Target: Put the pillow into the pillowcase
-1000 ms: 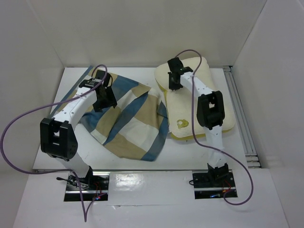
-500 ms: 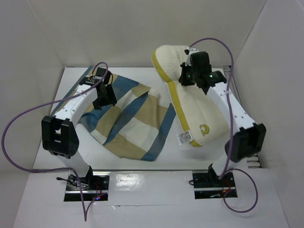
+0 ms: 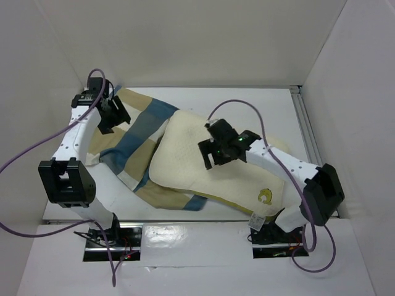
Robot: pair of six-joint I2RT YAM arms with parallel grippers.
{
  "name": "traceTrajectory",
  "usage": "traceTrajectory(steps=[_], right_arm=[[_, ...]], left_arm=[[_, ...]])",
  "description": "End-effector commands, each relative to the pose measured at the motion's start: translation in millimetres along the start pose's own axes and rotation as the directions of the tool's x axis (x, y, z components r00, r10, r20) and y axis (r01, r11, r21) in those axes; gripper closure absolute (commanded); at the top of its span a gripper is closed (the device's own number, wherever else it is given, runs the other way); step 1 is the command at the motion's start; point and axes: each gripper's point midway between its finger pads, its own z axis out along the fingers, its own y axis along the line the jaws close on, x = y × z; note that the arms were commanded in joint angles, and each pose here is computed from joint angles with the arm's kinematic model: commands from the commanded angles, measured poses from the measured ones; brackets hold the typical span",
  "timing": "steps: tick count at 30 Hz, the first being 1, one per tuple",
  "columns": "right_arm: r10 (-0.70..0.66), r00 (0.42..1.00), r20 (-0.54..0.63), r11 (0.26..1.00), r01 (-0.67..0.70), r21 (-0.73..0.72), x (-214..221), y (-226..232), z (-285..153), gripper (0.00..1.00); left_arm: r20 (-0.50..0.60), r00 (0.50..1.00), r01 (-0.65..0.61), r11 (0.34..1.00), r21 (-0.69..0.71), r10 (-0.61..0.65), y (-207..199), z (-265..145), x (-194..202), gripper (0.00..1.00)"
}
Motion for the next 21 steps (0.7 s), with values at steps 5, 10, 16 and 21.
traceTrajectory(steps=[5, 10, 16, 21], right_arm=[[0.497, 0.841, 0.215, 0.762, -0.542, 0.354, 7.3, -130.3, -82.5, 0.05], [0.704, 0.666, 0.247, 0.553, -0.732, 0.398, 64.0, -176.2, -92.6, 0.04], [0.815, 0.516, 0.263, 0.405, -0.832, 0.379, 111.5, -186.6, -65.6, 0.03], [0.818, 0.511, 0.264, 0.461, -0.857, 0.231, 89.8, -183.3, -34.5, 0.36]], left_arm=[[-0.071, 0.968, -0.223, 0.952, 0.210, 0.242, -75.2, 3.6, 38.7, 0.18], [-0.157, 0.919, -0.322, 0.918, 0.232, 0.362, -100.7, 25.4, 93.0, 0.16], [-0.279, 0.860, -0.356, 0.894, 0.272, 0.427, -113.2, 51.9, 145.9, 0.19], [-0.308, 0.826, -0.371, 0.866, 0.335, 0.473, -126.2, 58.7, 162.9, 0.74]])
